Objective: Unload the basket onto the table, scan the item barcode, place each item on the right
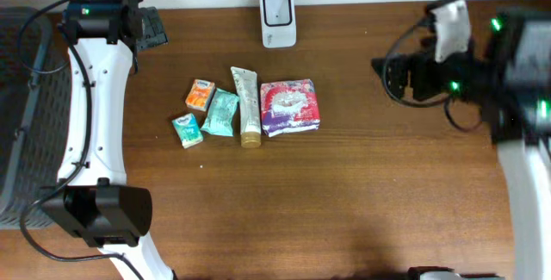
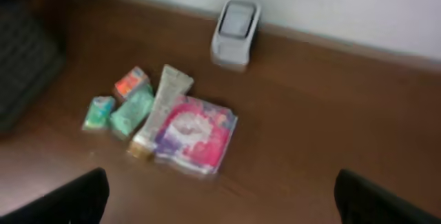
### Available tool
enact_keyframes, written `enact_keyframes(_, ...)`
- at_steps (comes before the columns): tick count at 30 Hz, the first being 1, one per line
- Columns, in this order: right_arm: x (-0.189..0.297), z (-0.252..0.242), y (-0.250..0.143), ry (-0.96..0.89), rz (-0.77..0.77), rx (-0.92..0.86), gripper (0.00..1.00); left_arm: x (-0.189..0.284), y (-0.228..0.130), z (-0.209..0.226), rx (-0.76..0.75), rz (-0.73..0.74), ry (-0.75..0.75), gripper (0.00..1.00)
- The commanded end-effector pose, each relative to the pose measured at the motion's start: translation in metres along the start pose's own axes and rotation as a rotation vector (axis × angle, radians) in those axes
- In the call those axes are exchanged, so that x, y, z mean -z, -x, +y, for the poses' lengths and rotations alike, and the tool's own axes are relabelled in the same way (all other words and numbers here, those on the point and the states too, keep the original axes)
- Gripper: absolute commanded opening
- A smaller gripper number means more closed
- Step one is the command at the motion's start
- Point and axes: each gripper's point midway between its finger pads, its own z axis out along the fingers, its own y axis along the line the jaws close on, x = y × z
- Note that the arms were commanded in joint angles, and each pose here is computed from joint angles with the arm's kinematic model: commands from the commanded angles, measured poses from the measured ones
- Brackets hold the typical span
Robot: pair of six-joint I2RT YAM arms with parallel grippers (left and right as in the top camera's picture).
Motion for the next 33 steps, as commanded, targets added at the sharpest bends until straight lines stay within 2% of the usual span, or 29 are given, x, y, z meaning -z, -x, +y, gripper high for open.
enact_keyframes(1, -0.031, 0.024, 0.009, 0.271, 0.048, -0.074, 0.99, 0.002, 0.004, 0.003, -0.003, -0.014, 0.008, 0.99)
enact_keyframes(3, -0.053, 0.029, 0.002, 0.399, 0.083, -0.131, 0.99, 0.002, 0.004, 0.003, -0.003, -0.014, 0.008, 0.99)
enact_keyframes(6, -0.111, -0.002, -0.031, 0.36, 0.238, -0.331, 0.98, 0.002, 0.004, 0.003, -0.003, -0.014, 0.008, 0.99)
enact_keyframes(8, -0.159, -0.011, -0.069, 0.371, 0.377, -0.434, 0.9, 0.002, 0.004, 0.003, -0.003, -0.014, 0.008, 0.99)
enact_keyframes(10, -0.198, -0.009, -0.109, 0.395, 0.503, -0.491, 0.82, 0.002, 0.004, 0.003, -0.003, -0.014, 0.008, 0.99)
enact_keyframes(15, -0.257, -0.016, -0.186, 0.357, 0.685, -0.524, 0.77, 0.002, 0.004, 0.003, -0.003, -0.014, 0.008, 0.99)
enact_keyframes(18, -0.281, 0.004, -0.203, 0.384, 0.717, -0.474, 0.65, 0.002, 0.004, 0.003, -0.003, -0.014, 0.008, 0.99)
enact_keyframes(20, -0.288, 0.018, -0.203, 0.396, 0.715, -0.429, 0.46, 0.002, 0.004, 0.003, -0.004, -0.014, 0.008, 0.99)
enact_keyframes(21, -0.288, 0.022, -0.203, 0.4, 0.72, -0.424, 0.13, 0.002, 0.004, 0.003, -0.003, -0.014, 0.008, 0.99)
enact_keyframes(22, -0.286, 0.022, -0.202, 0.402, 0.723, -0.434, 0.04, 0.002, 0.004, 0.003, -0.003, -0.014, 0.008, 0.99)
enact_keyframes(25, -0.268, 0.019, -0.167, 0.385, 0.677, -0.415, 0.04, 0.002, 0.004, 0.003, -0.004, -0.014, 0.008, 0.99)
enact_keyframes(26, -0.259, 0.015, -0.152, 0.332, 0.656, -0.388, 0.04, 0.002, 0.004, 0.003, -0.003, -0.014, 0.008, 0.99)
enact_keyframes(30, -0.196, -0.042, -0.113, -0.205, 0.622, -0.238, 0.04, 0.002, 0.004, 0.003, -0.003, -0.014, 0.008, 0.99)
enact_keyframes(31, -0.167, -0.064, -0.108, -0.377, 0.63, -0.18, 0.04, 0.002, 0.004, 0.003, -0.003, -0.014, 0.008, 0.99)
enact_keyframes(33, -0.137, -0.092, -0.111, -0.591, 0.668, -0.137, 0.04, 0.002, 0.004, 0.003, -0.003, -0.014, 0.008, 0.99)
